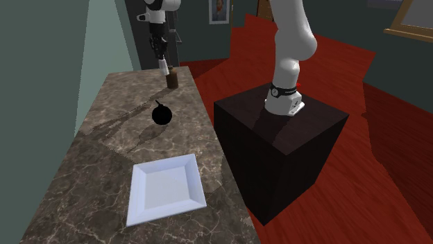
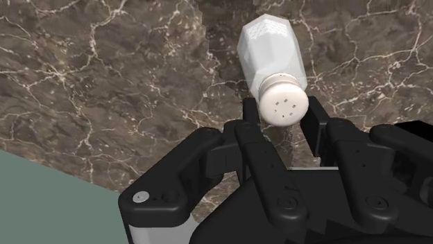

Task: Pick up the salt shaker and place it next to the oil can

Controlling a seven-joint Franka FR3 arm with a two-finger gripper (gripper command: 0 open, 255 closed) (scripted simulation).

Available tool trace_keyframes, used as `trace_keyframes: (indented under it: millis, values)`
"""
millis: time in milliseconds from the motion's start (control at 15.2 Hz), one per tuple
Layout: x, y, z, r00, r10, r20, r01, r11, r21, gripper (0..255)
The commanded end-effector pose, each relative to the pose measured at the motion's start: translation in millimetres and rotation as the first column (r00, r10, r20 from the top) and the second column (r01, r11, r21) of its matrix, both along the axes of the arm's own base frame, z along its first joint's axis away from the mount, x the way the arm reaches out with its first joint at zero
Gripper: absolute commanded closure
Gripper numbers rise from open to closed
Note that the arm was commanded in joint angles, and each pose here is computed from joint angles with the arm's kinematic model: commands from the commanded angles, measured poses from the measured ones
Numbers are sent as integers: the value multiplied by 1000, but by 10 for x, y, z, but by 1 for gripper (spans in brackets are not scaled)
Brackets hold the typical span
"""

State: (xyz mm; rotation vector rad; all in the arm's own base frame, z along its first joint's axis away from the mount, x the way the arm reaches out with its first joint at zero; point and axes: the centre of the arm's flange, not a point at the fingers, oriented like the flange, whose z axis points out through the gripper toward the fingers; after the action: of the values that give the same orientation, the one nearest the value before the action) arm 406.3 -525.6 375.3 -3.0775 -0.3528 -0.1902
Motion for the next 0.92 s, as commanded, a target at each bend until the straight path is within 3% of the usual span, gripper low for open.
trace_keyframes:
  millis: [0,858]
  values:
    - [-5,6,-108,1000,0,0,0,1000,0,255]
    - [-5,6,-794,1000,0,0,0,1000,0,255]
